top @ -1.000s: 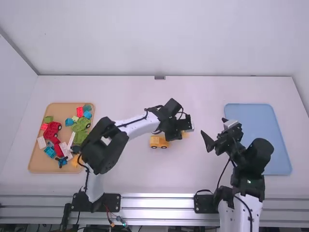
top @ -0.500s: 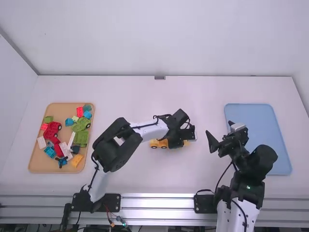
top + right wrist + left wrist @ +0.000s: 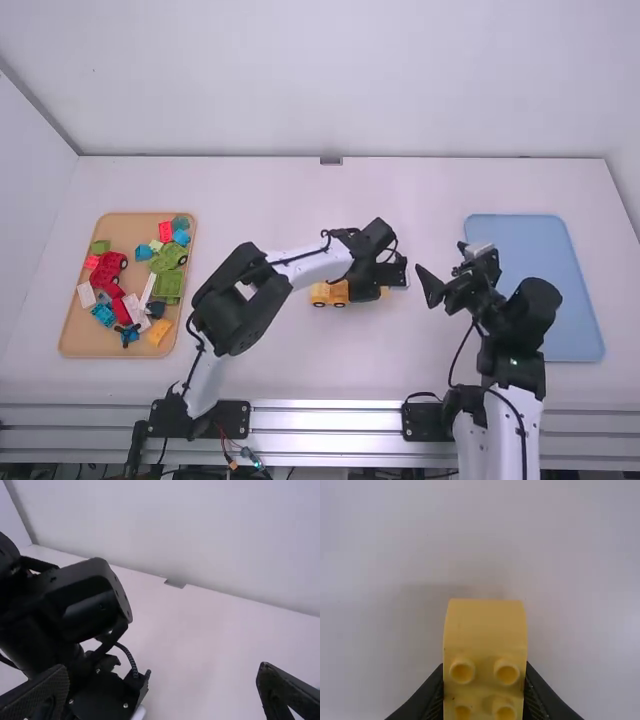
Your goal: Assemble lego blocks to make yellow taxi
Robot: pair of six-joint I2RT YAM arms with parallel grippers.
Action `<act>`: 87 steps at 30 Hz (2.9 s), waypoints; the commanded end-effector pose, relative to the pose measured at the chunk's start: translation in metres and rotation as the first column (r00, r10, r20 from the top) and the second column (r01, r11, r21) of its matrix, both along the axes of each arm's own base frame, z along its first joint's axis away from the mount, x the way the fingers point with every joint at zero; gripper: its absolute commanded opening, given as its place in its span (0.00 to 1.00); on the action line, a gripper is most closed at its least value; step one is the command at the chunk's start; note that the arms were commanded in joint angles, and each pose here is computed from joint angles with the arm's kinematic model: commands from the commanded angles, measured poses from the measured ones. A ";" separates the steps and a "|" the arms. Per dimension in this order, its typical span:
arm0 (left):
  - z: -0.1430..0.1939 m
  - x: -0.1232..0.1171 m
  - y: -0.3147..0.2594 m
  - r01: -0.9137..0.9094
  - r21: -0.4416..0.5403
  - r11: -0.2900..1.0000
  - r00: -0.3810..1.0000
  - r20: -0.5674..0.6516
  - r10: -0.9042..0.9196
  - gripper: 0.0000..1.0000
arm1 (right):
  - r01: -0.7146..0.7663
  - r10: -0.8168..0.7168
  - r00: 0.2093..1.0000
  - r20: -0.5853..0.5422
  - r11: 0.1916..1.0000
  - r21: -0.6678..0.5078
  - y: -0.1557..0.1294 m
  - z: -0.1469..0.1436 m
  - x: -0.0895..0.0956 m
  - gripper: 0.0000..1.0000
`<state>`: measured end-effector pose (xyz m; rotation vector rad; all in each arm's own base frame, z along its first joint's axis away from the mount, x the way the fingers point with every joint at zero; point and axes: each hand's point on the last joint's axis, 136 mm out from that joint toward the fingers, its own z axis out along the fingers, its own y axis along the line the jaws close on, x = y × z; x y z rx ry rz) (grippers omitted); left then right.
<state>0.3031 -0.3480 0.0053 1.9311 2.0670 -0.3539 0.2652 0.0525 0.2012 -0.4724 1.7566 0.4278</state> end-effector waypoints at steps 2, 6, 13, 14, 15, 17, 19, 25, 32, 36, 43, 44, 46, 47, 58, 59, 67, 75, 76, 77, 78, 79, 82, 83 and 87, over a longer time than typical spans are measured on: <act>-0.005 -0.005 -0.002 0.022 -0.011 1.000 0.999 -0.030 -0.022 0.03 | -0.005 0.005 1.000 -0.009 1.000 0.002 0.000 0.001 0.003 0.99; -0.009 -0.005 0.000 0.018 -0.003 1.000 1.000 -0.020 -0.018 0.07 | -0.013 0.013 1.000 0.001 1.000 -0.010 0.001 0.002 0.003 0.98; -0.018 -0.006 0.005 0.008 0.009 1.000 1.000 -0.010 -0.008 0.08 | -0.014 0.014 1.000 0.028 1.000 -0.023 0.002 0.007 -0.003 0.98; -0.018 -0.005 0.005 0.004 0.009 1.000 1.000 -0.011 -0.004 0.08 | -0.013 0.014 0.999 0.029 1.000 -0.024 0.002 0.007 -0.004 0.99; -0.018 -0.003 0.007 -0.003 0.019 1.000 1.000 0.001 0.003 0.12 | -0.013 0.014 0.999 0.031 1.000 -0.025 0.003 0.008 -0.005 0.98; -0.019 -0.002 0.008 -0.004 0.025 1.000 1.000 0.007 0.004 0.36 | -0.013 0.014 0.999 0.036 1.000 -0.027 0.004 0.010 -0.008 0.98; -0.018 -0.001 0.006 -0.004 0.019 1.000 1.000 0.012 0.004 0.34 | -0.015 0.017 0.999 0.042 0.999 -0.036 0.004 0.010 -0.009 0.99; -0.008 -0.001 -0.008 0.036 -0.058 0.998 0.999 0.019 -0.035 0.99 | 0.070 -0.069 0.997 0.015 0.995 -0.070 -0.011 0.001 -0.001 0.98; 0.025 0.014 0.003 0.026 -0.111 0.994 0.998 0.059 -0.019 0.99 | 0.030 -0.034 0.999 -0.039 0.993 -0.111 -0.012 -0.023 0.010 0.99; 0.048 0.019 0.018 0.017 -0.186 0.982 0.997 0.081 -0.002 0.99 | -0.082 0.077 0.996 -0.051 0.992 -0.098 0.000 -0.034 0.013 0.99; 0.086 0.011 0.055 0.010 -0.372 0.928 0.990 0.133 0.043 0.99 | -0.342 0.340 0.939 -0.050 0.913 -0.221 0.031 -0.074 0.007 0.99; 0.094 0.007 0.061 0.021 -0.434 0.901 0.990 0.134 0.041 0.99 | -0.394 0.394 0.918 -0.054 0.883 -0.254 0.039 -0.085 0.005 0.98; 0.104 0.000 0.071 0.031 -0.523 0.852 0.992 0.120 0.038 0.99 | -0.462 0.464 0.883 -0.065 0.837 -0.292 0.049 -0.101 0.002 0.99; 0.106 -0.001 0.074 0.034 -0.547 0.837 0.993 0.115 0.035 0.99 | -0.478 0.481 0.874 -0.069 0.826 -0.299 0.052 -0.105 0.001 0.98; 0.115 -0.018 0.127 0.026 -0.779 0.627 0.999 0.049 0.020 0.99 | -0.656 0.647 0.748 -0.150 0.683 -0.322 0.079 -0.164 0.009 0.99; 0.112 -0.019 0.126 0.038 -0.777 0.629 0.998 0.066 0.020 0.99 | -0.678 0.664 0.728 -0.168 0.662 -0.320 0.081 -0.169 0.011 1.00; 0.113 -0.026 0.125 0.107 -0.805 0.583 0.990 0.140 0.011 0.99 | -0.790 0.780 0.594 -0.196 0.520 -0.326 0.082 -0.188 0.015 0.88; 0.118 -0.023 0.124 0.090 -0.824 0.560 0.990 0.136 0.041 0.99 | -0.825 0.804 0.554 -0.215 0.496 -0.272 0.084 -0.211 0.019 0.87; 0.119 -0.023 0.124 0.093 -0.824 0.560 0.989 0.139 0.042 0.99 | -0.830 0.811 0.546 -0.211 0.488 -0.271 0.086 -0.213 0.019 0.86; 0.119 -0.023 0.124 0.095 -0.824 0.558 0.989 0.142 0.041 0.99 | -0.834 0.816 0.538 -0.212 0.480 -0.270 0.087 -0.215 0.018 0.85; 0.119 -0.024 0.123 0.096 -0.825 0.558 0.989 0.142 0.039 0.99 | -0.837 0.818 0.535 -0.213 0.477 -0.270 0.088 -0.216 0.018 0.82; 0.119 -0.024 0.123 0.094 -0.825 0.558 0.989 0.140 0.039 0.99 | -0.839 0.818 0.532 -0.217 0.474 -0.267 0.089 -0.218 0.019 0.80; 0.119 -0.024 0.124 0.094 -0.825 0.557 0.989 0.140 0.039 0.99 | -0.842 0.820 0.527 -0.221 0.471 -0.263 0.090 -0.222 0.022 0.72; 0.119 -0.024 0.123 0.095 -0.825 0.558 0.989 0.140 0.039 0.99 | -0.842 0.820 0.528 -0.222 0.473 -0.259 0.090 -0.224 0.023 0.67; 0.119 -0.024 0.123 0.095 -0.825 0.558 0.989 0.140 0.039 0.99 | -0.845 0.817 0.528 -0.232 0.476 -0.246 0.090 -0.225 0.022 0.43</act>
